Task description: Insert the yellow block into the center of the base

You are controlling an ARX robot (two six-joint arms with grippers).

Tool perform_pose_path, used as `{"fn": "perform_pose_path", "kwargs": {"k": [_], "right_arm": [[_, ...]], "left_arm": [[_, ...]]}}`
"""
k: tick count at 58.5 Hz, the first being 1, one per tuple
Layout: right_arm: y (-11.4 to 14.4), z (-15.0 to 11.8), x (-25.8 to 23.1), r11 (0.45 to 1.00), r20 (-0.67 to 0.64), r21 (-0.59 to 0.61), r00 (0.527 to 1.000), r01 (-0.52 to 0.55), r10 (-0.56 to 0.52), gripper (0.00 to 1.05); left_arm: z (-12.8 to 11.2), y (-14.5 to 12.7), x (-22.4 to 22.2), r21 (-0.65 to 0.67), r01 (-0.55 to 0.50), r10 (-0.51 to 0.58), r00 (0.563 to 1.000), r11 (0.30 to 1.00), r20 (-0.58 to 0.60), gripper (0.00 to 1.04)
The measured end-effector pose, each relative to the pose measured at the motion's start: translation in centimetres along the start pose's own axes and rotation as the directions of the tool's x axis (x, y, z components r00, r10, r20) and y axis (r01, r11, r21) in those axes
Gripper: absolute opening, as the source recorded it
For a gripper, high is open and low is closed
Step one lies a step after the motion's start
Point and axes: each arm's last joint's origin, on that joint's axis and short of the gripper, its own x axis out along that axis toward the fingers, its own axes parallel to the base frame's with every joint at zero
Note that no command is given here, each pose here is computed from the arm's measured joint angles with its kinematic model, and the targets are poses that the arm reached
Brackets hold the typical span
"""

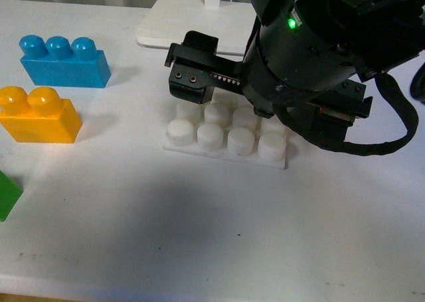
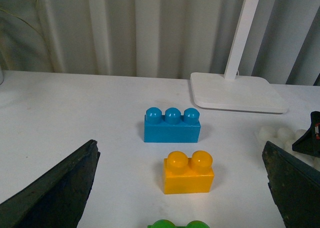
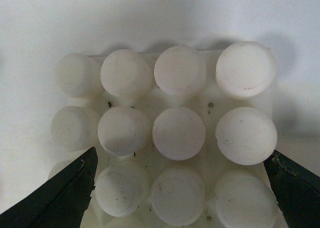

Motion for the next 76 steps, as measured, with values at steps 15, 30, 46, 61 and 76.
{"fn": "perform_pose_path", "kwargs": {"k": [15,30,46,61,76], "right_arm": [[0.3,0.1,-0.1,1.0,-0.003,-0.002,1.0,-0.026,0.026,0.96],[-1.0,0.7,-1.5,0.997,-0.022,-0.003,0.997,-0.08,0.08,0.96],[-5.0,3.5,-6.5,0.994,0.152,-0.058,0.983,-0.096,0.103,0.96],[-10.6,5.7,-12.0,0.983,0.331,-0.142,0.93,-0.119,0.16,0.96],[-18.6,5.4,-17.4,0.986,0.556,-0.162,0.823,-0.033,0.119,0.96]], "left_arm": [[0.0,0.0,0.0,0.0,0.0,0.0,1.0,1.0,0.0,0.98],[0.0,0.0,0.0,0.0,0.0,0.0,1.0,1.0,0.0,0.98],[0.0,0.0,0.0,0.0,0.0,0.0,1.0,1.0,0.0,0.98],[0.0,0.0,0.0,0.0,0.0,0.0,1.0,1.0,0.0,0.98],[0.0,0.0,0.0,0.0,0.0,0.0,1.0,1.0,0.0,0.98]]}}
